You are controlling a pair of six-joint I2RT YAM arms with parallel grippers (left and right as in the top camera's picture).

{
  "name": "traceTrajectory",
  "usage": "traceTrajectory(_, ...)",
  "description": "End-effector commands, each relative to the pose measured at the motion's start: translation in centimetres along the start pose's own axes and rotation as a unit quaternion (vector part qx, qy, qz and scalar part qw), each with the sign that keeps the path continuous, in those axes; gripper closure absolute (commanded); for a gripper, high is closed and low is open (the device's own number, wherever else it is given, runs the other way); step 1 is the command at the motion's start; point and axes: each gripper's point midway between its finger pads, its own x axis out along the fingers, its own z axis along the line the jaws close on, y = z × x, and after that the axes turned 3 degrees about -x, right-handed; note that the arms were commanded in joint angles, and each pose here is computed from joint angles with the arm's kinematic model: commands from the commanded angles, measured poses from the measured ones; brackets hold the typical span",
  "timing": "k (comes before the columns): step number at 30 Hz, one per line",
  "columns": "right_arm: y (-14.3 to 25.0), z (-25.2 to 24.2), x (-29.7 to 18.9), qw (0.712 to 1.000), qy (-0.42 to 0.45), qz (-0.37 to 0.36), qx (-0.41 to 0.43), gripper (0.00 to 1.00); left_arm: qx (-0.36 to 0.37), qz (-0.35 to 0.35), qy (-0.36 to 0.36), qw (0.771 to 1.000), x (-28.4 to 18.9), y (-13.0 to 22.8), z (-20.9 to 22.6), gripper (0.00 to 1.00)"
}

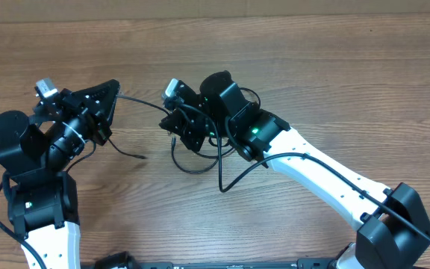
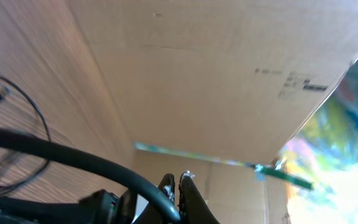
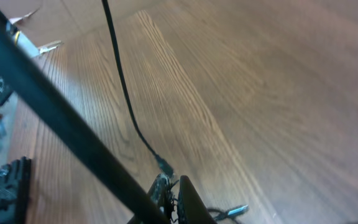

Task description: Untangle cables

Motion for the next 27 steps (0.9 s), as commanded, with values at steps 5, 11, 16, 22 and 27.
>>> traceTrajectory(5, -1.4, -1.9, -2.5, 0.998, 0.034, -0.007, 0.059, 0.96, 0.134, -0.019, -0.074, 0.988, -0.2, -1.0, 3.2, 0.68)
traceTrajectory(11, -8.0, -6.4, -10.5, 0.988, 0.111, -0.094, 0.055, 0.96, 0.06, -0.023, -0.209, 0.976, -0.6, -2.0, 10.4, 0.44)
traceTrajectory(16, -15.2, -10.1, -21.9, 0.961, 0.176, -0.208, 0.044, 0.96, 0.061, 0.01, -0.262, 0.963, -0.3, -2.1, 13.8, 0.22)
traceTrajectory(22, -17.7, -14.9, -37.0, 0.906, 0.309, -0.288, 0.026, 0.96, 0.027, 0.039, -0.314, 0.948, -0.1, -2.2, 17.2, 0.05)
traceTrajectory(27, -15.1, -17.8, -45.0, 0.879, 0.364, -0.306, 0.047, 0.96, 0.025, 0.055, -0.332, 0.941, 0.3, -2.5, 18.7, 0.0)
